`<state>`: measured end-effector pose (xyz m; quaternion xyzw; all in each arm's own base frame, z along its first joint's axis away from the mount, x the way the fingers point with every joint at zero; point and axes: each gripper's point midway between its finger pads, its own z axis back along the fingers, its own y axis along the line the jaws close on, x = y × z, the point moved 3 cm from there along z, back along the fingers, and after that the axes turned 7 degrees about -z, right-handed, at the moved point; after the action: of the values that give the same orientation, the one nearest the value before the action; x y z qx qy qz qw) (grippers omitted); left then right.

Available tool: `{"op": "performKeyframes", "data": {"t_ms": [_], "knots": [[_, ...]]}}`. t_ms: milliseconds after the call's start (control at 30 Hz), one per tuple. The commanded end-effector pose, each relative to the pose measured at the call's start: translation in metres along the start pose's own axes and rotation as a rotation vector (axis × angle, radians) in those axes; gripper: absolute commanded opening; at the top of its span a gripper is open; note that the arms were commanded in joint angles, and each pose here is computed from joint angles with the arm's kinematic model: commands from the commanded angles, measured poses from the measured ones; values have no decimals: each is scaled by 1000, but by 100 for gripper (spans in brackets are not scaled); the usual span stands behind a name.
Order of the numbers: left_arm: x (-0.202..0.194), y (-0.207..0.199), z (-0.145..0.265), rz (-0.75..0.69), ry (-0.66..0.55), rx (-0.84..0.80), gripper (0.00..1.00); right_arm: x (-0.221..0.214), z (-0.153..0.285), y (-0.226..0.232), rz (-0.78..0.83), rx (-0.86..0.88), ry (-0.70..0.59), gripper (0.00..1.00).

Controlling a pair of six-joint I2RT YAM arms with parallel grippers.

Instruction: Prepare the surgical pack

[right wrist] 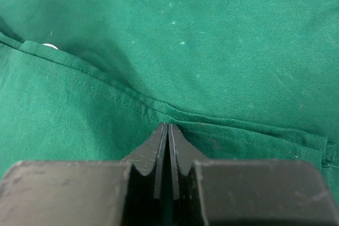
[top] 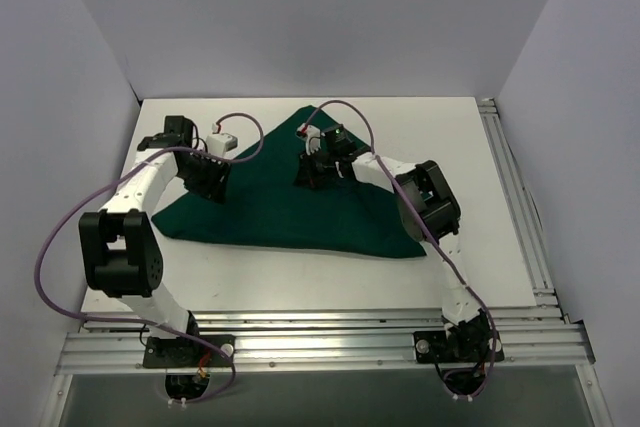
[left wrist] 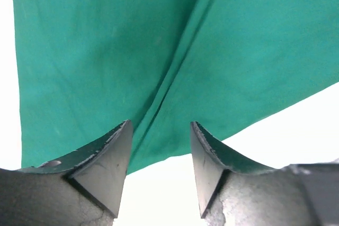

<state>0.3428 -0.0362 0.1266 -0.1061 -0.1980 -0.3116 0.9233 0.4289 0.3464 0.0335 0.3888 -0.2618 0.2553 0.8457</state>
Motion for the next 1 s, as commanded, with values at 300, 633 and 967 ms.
{"op": "performKeyframes", "data": {"t_ms": [300, 633, 967], "knots": [[38, -31, 12, -77, -42, -47, 57, 46, 36, -16, -34, -411, -10, 10], [-4, -44, -7, -91, 108, -37, 53, 67, 147, -18, -100, -841, -187, 17], [-26, -38, -37, -62, 216, 12, 50, -78, 163, 22, -297, -812, -65, 0]]}}
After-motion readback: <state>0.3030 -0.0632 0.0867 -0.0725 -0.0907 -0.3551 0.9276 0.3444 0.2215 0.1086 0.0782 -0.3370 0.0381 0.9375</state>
